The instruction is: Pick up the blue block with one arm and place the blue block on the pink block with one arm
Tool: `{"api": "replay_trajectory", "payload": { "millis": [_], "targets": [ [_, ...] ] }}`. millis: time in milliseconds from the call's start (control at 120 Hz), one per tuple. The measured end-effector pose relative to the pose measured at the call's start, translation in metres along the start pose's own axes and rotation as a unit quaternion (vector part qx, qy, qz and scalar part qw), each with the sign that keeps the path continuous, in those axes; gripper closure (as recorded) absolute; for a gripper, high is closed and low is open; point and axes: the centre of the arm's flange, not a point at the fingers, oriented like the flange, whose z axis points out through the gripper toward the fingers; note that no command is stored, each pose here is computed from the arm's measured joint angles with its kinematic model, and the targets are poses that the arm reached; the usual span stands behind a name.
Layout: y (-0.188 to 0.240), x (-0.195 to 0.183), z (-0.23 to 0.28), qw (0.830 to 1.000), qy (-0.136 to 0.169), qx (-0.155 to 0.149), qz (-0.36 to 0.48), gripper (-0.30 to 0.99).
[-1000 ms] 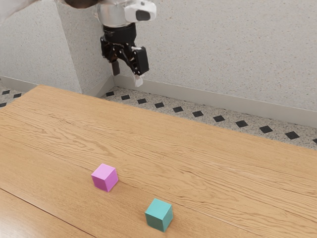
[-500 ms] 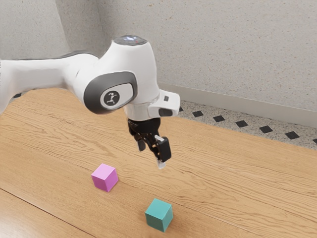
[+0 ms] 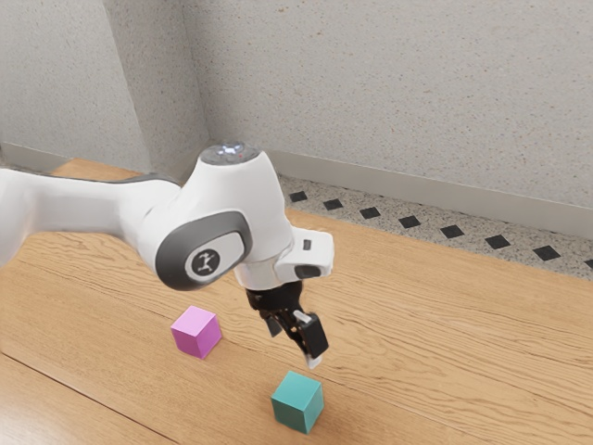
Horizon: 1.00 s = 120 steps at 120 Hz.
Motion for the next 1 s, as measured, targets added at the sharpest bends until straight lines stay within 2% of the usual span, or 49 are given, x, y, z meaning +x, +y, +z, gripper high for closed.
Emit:
{"api": "replay_trajectory", "payload": {
  "millis": [325, 458, 1000],
  "targets": [
    [-0.010, -0.029, 0.021, 1.000, -0.007, 0.006, -0.026, 0.00],
    [-0.013, -0.027, 0.039, 0.999, -0.015, -0.002, -0.033, 0.00],
    [-0.027, -0.012, 0.086, 0.998, -0.011, -0.026, -0.058, 0.00]
  ]
}}
